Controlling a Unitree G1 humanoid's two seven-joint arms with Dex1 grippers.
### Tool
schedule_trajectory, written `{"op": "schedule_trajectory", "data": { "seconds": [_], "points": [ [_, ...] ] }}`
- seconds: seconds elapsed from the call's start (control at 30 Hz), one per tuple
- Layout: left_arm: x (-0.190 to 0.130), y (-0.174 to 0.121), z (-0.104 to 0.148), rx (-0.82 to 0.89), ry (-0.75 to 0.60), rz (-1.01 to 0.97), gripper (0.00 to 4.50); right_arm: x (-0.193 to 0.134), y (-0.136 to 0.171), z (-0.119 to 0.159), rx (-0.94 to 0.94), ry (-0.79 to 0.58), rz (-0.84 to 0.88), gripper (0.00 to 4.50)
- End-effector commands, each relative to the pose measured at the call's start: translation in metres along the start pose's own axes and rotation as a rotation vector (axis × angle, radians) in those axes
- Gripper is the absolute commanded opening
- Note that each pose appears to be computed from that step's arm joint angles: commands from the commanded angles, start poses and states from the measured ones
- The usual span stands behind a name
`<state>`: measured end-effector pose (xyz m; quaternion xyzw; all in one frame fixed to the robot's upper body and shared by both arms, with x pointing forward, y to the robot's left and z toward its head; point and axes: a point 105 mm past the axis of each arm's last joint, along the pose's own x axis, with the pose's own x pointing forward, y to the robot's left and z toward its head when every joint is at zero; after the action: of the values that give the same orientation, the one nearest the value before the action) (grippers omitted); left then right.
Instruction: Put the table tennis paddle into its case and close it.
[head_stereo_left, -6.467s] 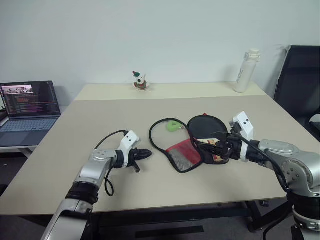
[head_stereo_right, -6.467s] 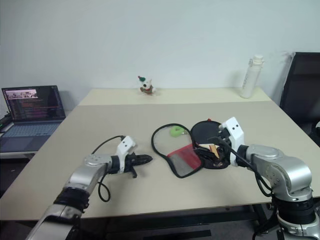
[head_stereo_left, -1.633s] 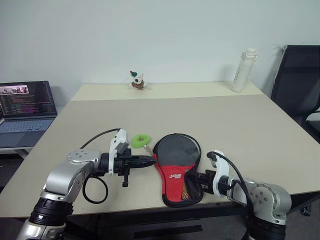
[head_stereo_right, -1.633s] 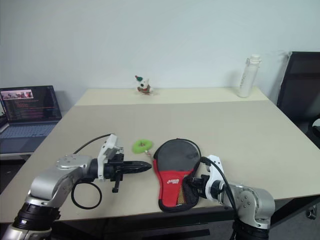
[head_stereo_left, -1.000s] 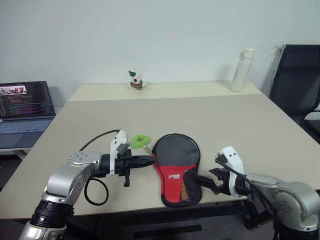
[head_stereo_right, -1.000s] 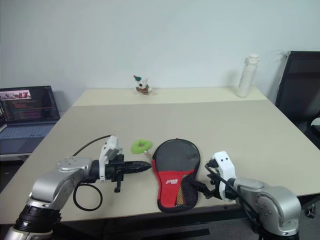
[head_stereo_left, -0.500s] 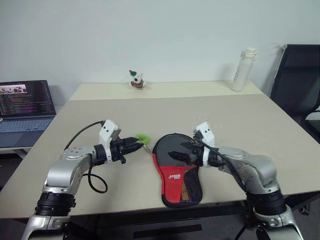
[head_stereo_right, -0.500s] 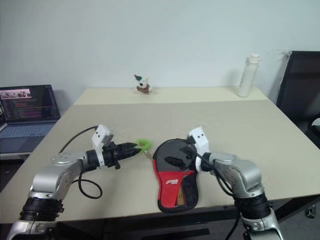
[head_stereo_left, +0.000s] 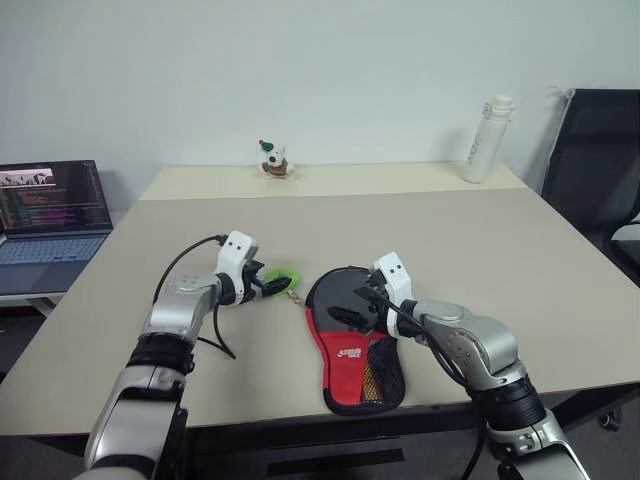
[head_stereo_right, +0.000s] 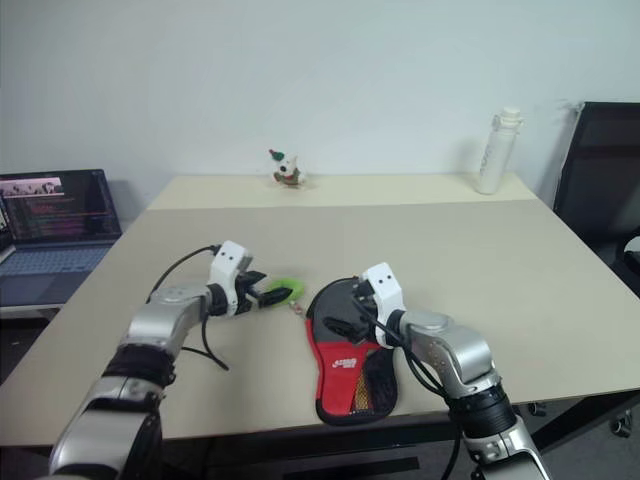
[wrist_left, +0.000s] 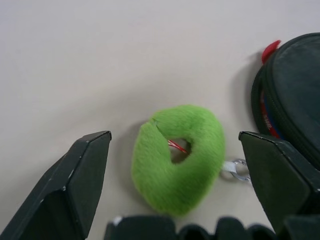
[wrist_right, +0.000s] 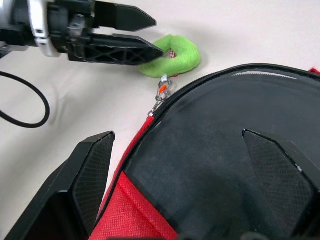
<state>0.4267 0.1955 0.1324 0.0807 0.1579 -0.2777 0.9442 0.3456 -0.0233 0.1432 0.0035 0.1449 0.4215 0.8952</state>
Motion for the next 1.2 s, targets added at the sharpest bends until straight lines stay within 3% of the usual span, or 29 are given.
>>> {"op": "schedule_trajectory", "data": {
  "seconds": [0.03,0.3,0.37,0.57,0.77,0.93,1.2],
  "points": [
    [0.007,-0.005,0.000,0.007,0.021,-0.042,4.48,-0.003,-0.002,0.011,-0.021,-0.043,-0.021,4.50],
    [0.015,-0.019,-0.021,0.006,0.094,-0.122,4.48,-0.003,-0.003,0.013,-0.072,-0.053,-0.047,4.50],
    [0.015,-0.019,-0.022,0.003,0.094,-0.120,4.13,-0.003,-0.003,0.014,-0.081,-0.056,-0.049,4.50],
    [0.012,-0.018,-0.024,-0.022,0.081,-0.116,2.09,0.006,0.002,0.010,-0.081,-0.056,-0.018,4.50],
    [0.013,-0.018,-0.013,-0.018,0.050,-0.110,0.12,0.024,0.003,-0.022,-0.080,0.049,0.001,4.50],
    [0.023,-0.014,0.010,0.024,0.017,-0.059,0.08,0.026,-0.011,-0.050,-0.095,0.150,-0.043,4.50],
    [0.044,-0.005,0.038,0.178,0.013,0.136,0.08,0.024,-0.012,-0.068,-0.092,0.217,-0.033,4.50]
  ]
}}
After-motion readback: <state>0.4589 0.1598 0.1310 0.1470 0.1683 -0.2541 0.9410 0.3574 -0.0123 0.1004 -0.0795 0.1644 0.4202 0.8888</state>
